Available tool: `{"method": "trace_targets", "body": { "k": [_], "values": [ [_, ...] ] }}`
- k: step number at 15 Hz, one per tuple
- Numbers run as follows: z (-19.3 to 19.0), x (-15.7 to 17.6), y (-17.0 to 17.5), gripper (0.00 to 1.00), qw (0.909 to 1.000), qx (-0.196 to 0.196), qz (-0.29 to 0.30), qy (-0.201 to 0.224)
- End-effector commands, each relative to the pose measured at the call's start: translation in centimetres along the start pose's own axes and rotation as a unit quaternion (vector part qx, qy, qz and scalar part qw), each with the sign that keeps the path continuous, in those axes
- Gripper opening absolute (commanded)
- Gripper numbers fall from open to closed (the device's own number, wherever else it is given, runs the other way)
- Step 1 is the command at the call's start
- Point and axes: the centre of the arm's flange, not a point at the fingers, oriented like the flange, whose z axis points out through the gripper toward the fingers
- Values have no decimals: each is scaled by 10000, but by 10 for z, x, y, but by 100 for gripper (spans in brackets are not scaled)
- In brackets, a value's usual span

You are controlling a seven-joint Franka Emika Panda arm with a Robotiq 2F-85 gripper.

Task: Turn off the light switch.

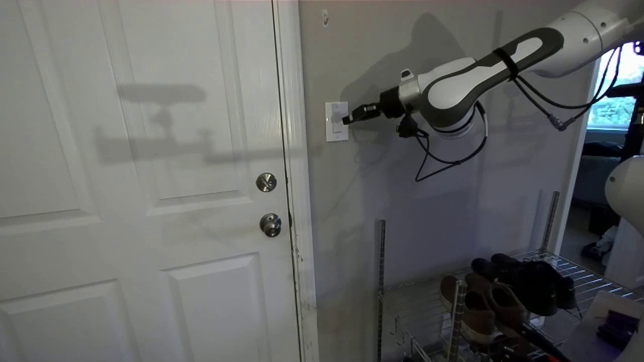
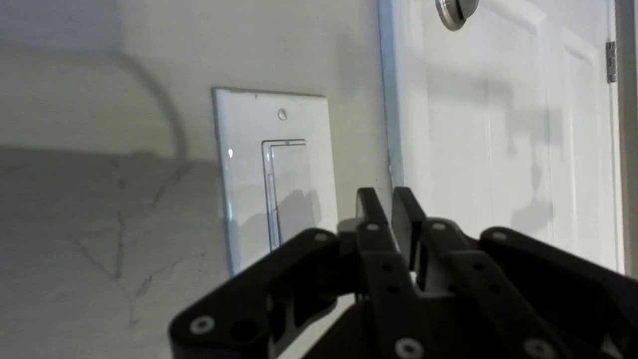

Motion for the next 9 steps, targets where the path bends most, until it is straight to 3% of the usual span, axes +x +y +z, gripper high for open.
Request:
{"method": "trace_targets", "body": {
  "k": [1,2,9],
  "values": [
    [-2,-1,1,20,10000,-15,7,-4],
    [-3,-2,2,27,10000,-22,11,-10],
    [-3,-2,0,28,10000,-13,11,-13]
  ]
}}
